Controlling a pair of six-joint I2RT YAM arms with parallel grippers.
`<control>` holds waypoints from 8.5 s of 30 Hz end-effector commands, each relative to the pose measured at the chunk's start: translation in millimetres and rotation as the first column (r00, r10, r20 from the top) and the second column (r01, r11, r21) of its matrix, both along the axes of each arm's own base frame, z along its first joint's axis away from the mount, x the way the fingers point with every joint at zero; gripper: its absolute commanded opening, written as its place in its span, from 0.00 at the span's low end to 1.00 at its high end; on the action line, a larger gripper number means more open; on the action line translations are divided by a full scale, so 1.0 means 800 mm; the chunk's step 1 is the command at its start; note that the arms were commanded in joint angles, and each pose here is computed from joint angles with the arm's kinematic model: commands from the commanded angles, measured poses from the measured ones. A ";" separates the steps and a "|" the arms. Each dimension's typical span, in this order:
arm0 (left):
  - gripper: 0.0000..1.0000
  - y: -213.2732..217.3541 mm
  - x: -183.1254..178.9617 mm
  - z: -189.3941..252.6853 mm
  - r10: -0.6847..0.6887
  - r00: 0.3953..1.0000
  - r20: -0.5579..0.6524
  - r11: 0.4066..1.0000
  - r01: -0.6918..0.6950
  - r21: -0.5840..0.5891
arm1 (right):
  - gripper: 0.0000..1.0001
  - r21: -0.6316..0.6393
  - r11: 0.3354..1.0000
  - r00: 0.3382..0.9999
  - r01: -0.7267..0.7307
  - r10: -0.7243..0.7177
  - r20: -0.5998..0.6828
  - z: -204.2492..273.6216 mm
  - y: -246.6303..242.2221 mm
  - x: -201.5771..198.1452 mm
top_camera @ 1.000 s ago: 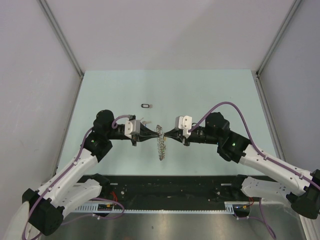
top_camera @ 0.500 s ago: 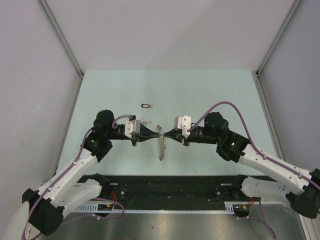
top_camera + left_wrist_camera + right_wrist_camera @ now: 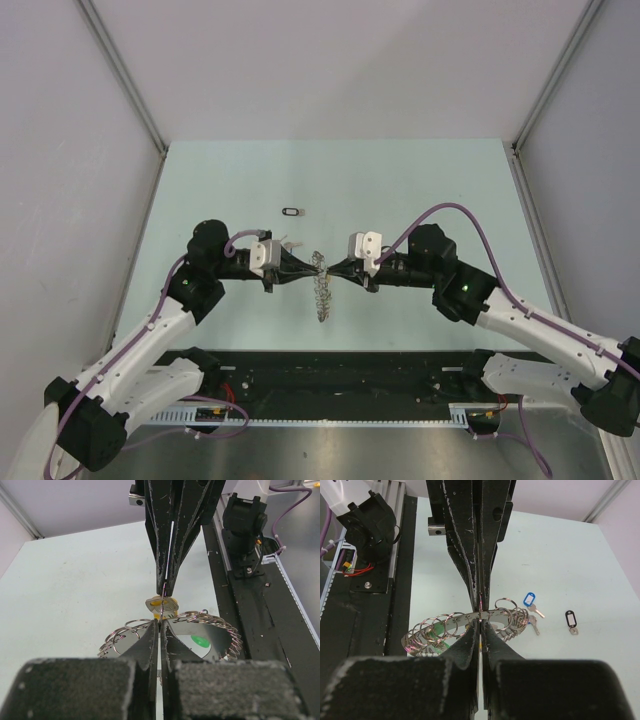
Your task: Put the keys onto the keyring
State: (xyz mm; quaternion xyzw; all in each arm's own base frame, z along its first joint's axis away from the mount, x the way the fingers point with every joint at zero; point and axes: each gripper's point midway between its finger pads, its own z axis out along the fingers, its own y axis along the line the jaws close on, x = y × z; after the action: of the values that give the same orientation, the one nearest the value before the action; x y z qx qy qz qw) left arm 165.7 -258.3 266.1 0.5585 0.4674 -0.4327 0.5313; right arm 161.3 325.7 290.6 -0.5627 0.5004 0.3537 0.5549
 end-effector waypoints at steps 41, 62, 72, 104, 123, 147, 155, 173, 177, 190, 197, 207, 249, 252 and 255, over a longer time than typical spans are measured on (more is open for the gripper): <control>0.00 -0.003 -0.008 -0.015 0.119 0.977 -0.178 0.987 -0.096 0.131 | 0.00 0.012 1.000 0.997 0.013 -0.013 0.076 0.022 0.012 -0.002; 0.00 -0.011 -0.001 0.009 0.167 0.959 -0.229 0.985 -0.152 0.079 | 0.00 -0.053 0.999 0.998 0.000 0.003 0.066 0.003 0.016 -0.004; 0.00 0.000 -0.001 0.000 0.198 0.968 -0.152 0.979 -0.187 0.078 | 0.00 -0.052 0.997 0.996 0.055 -0.051 0.078 0.011 0.001 0.000; 0.00 0.003 -0.018 0.004 0.129 0.991 -0.019 0.992 -0.129 0.007 | 0.00 -0.043 0.999 0.999 0.000 0.003 0.053 0.007 0.010 -0.008; 0.00 0.003 -0.021 0.001 0.117 0.993 -0.015 0.993 -0.117 0.006 | 0.00 -0.035 0.999 0.999 -0.015 0.017 0.052 0.010 0.011 -0.011; 0.00 0.004 -0.021 0.006 0.120 0.993 0.005 0.993 -0.120 -0.013 | 0.00 -0.020 1.000 0.998 0.001 0.000 0.060 0.018 0.005 -0.011; 0.00 0.003 -0.021 0.005 0.115 0.993 0.006 0.993 -0.115 -0.012 | 0.00 -0.019 1.000 0.998 0.022 -0.021 0.056 0.018 0.004 -0.007; 0.01 0.003 -0.021 0.004 0.114 0.994 0.006 0.993 -0.113 -0.011 | 0.00 -0.011 0.999 0.998 0.034 -0.034 0.061 0.022 0.002 -0.005; 0.01 0.003 -0.021 0.005 0.112 0.994 0.007 0.994 -0.112 -0.012 | 0.00 -0.013 0.999 0.998 0.030 -0.029 0.058 0.021 0.003 -0.006; 0.00 0.003 -0.023 0.006 0.108 0.994 0.011 0.994 -0.107 -0.016 | 0.00 -0.021 1.000 0.999 -0.004 0.005 0.051 0.015 0.010 -0.010; 0.00 0.003 -0.023 0.008 0.109 0.994 0.015 0.994 -0.109 -0.022 | 0.00 -0.025 1.000 0.999 -0.019 0.021 0.046 0.013 0.012 -0.012; 0.00 0.003 -0.025 0.007 0.102 0.995 0.014 0.995 -0.101 -0.020 | 0.00 -0.027 0.999 0.999 -0.019 0.021 0.044 0.011 0.013 -0.012; 0.00 0.003 -0.023 0.008 0.109 0.994 0.015 0.994 -0.109 -0.025 | 0.00 -0.025 1.000 0.999 -0.013 0.015 0.046 0.012 0.012 -0.011; 0.01 0.003 -0.022 0.008 0.109 0.994 0.016 0.994 -0.109 -0.024 | 0.00 -0.024 1.000 0.999 -0.015 0.016 0.047 0.013 0.013 -0.010; 0.00 0.003 -0.024 0.009 0.105 0.994 0.018 0.994 -0.104 -0.026 | 0.00 -0.030 0.999 0.999 -0.017 0.018 0.042 0.009 0.014 -0.010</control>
State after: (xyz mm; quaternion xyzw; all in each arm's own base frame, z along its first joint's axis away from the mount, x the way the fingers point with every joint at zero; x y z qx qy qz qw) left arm 151.3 -253.5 252.1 0.5181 0.5304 -0.4050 0.5350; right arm 152.2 330.2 275.2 -0.5887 0.5126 0.3292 0.5314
